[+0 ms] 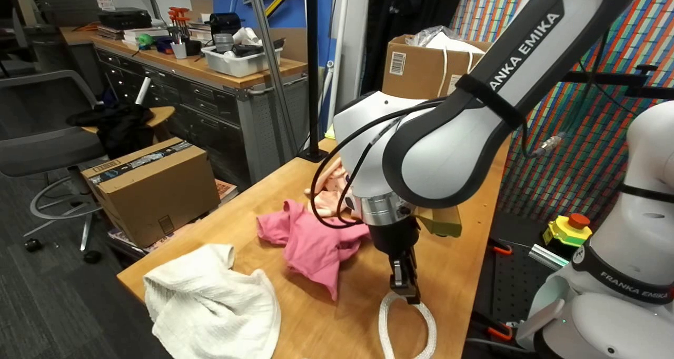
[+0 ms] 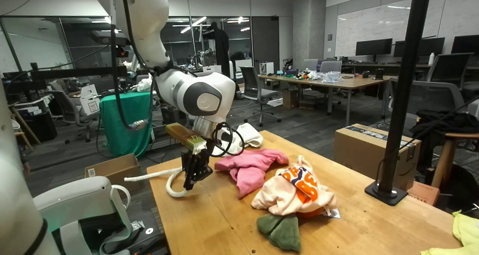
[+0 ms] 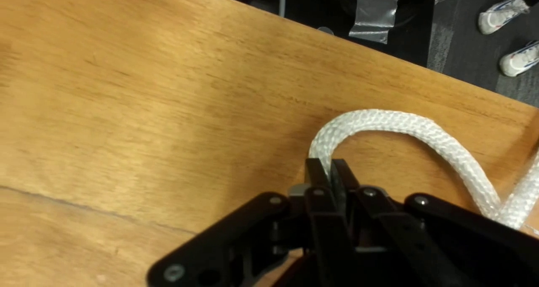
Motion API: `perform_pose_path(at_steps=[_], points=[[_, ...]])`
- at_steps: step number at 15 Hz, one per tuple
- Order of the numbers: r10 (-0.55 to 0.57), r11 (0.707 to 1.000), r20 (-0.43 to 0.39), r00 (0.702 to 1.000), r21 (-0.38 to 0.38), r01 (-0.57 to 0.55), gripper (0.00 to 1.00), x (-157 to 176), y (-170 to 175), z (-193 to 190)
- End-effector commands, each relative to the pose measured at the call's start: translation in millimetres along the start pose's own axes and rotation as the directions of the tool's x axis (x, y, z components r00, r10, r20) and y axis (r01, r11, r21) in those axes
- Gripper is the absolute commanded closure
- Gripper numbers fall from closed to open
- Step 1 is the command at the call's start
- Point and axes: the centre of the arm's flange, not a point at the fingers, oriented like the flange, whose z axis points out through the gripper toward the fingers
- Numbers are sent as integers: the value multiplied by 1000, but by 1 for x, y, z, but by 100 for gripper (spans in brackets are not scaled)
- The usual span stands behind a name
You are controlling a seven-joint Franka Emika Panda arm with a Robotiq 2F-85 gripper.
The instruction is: Separate the clothes and ropes
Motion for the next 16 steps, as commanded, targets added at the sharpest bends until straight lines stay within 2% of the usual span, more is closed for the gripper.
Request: perform_pose_path(at_steps=[1, 6, 9, 10, 13, 16], points=[[-2, 1000, -12, 1000, -27, 2, 64, -2, -1, -2], [-9, 999, 14, 1000, -41, 9, 29, -9, 0, -12], [-23, 997, -14, 1000, -69, 22, 5, -15, 3, -27], [-26, 996, -37, 999, -85, 22, 1, -15, 5, -34], [-24, 989, -110, 994, -147, 7, 0, -16, 14, -56], [-7, 973, -253, 968, -224, -52, 0, -9, 32, -81]])
